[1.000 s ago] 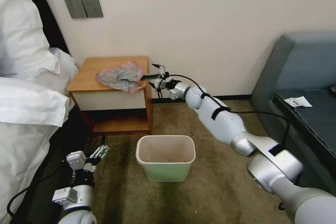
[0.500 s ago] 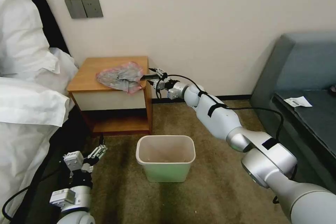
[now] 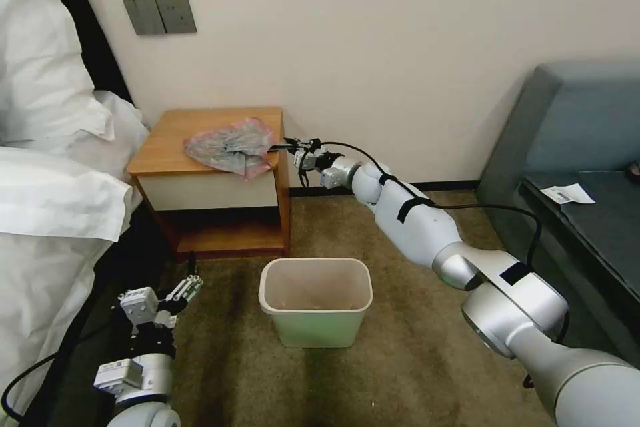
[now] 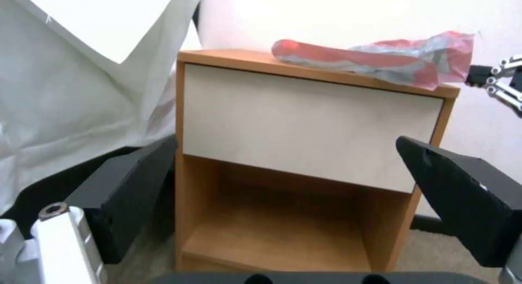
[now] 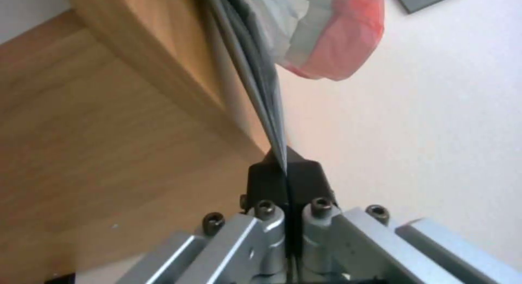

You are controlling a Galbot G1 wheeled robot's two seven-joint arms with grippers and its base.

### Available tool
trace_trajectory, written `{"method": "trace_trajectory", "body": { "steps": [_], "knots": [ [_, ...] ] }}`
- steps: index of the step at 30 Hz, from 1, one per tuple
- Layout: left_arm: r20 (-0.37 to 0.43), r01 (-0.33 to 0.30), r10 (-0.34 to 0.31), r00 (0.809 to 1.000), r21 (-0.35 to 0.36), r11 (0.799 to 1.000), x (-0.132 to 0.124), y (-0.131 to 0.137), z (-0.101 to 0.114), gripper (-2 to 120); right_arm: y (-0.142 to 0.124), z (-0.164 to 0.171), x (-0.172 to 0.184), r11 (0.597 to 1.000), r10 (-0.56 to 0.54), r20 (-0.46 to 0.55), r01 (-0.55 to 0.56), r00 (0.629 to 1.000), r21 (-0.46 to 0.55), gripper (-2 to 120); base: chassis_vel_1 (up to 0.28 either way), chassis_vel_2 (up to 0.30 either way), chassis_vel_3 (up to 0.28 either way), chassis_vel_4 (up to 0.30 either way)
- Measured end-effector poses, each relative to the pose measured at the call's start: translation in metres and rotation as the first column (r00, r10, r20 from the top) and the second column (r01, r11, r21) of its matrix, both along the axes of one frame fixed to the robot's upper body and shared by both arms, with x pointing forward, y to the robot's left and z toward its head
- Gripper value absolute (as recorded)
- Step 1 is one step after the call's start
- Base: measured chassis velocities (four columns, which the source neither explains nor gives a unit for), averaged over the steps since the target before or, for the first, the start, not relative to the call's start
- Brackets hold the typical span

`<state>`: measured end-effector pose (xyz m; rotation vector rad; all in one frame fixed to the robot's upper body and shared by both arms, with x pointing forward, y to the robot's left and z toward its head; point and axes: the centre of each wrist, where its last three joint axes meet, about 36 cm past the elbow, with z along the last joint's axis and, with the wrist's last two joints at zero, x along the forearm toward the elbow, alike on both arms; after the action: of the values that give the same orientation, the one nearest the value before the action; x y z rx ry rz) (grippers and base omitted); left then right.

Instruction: Pick up the garbage bag from the table and place it over the trash can.

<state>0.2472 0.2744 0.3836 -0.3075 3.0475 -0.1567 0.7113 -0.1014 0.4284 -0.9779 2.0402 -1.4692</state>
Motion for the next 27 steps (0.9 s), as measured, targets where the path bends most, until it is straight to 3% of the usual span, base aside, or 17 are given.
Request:
{"method": "trace_trajectory", "body": {
  "steps": [8, 13, 15, 16, 19, 20, 21, 22, 25, 27],
  "knots": [
    [-0.001, -0.002, 0.002, 1.000, 0.004, 1.000, 0.000, 0.000, 0.000, 100, -0.007, 0.010, -0.003, 1.000, 0.009, 0.023, -0.010, 1.000, 0.023, 0, 0.000, 0.000, 0.000, 0.000],
    [-0.011, -0.003, 0.003, 1.000, 0.014, 1.000, 0.000, 0.000, -0.003, 100, -0.021, 0.020, -0.034, 0.993, -0.037, 0.003, 0.037, 0.999, 0.112, 0, 0.000, 0.000, 0.000, 0.000],
    [-0.017, -0.001, 0.001, 1.000, 0.018, 1.000, 0.000, -0.001, -0.006, 100, -0.026, 0.022, -0.068, 0.981, -0.064, -0.048, 0.071, 0.997, 0.178, 0, 0.000, 0.000, 0.000, 0.000],
    [-0.017, -0.001, 0.001, 1.000, 0.018, 1.000, 0.000, -0.001, -0.006, 100, -0.026, 0.022, -0.068, 0.981, -0.064, -0.048, 0.071, 0.997, 0.178, 0, 0.000, 0.000, 0.000, 0.000],
    [-0.034, 0.010, -0.010, 0.999, 0.014, 1.000, 0.001, -0.006, -0.015, 100, -0.021, 0.006, -0.141, 0.952, -0.076, -0.152, 0.117, 0.986, 0.282, 0, 0.000, 0.000, 0.000, 0.000],
    [-0.034, 0.010, -0.010, 0.999, 0.014, 1.000, 0.001, -0.006, -0.015, 100, -0.021, 0.006, -0.141, 0.952, -0.076, -0.152, 0.117, 0.986, 0.282, 0, 0.000, 0.000, 0.000, 0.000],
    [-0.041, 0.017, -0.017, 0.999, 0.013, 1.000, 0.002, -0.009, -0.018, 100, -0.017, 0.000, -0.171, 0.940, -0.066, -0.182, 0.123, 0.981, 0.320, 0, 0.000, 0.000, 0.000, 0.000],
    [-0.041, 0.017, -0.017, 0.999, 0.013, 1.000, 0.002, -0.009, -0.018, 100, -0.017, 0.000, -0.171, 0.940, -0.066, -0.182, 0.123, 0.981, 0.320, 0, 0.000, 0.000, 0.000, 0.000],
    [-0.056, 0.030, -0.029, 0.998, 0.008, 1.000, 0.002, -0.014, -0.024, 100, -0.008, -0.009, -0.232, 0.929, -0.014, -0.217, 0.093, 0.976, 0.358, 0, 0.000, 0.000, 0.000, 0.000],
    [-0.059, 0.030, -0.029, 0.998, 0.008, 1.000, 0.002, -0.014, -0.025, 100, -0.006, -0.013, -0.244, 0.930, -0.002, -0.219, 0.083, 0.976, 0.358, 0, 0.000, 0.000, 0.000, 0.000]
  ]
}}
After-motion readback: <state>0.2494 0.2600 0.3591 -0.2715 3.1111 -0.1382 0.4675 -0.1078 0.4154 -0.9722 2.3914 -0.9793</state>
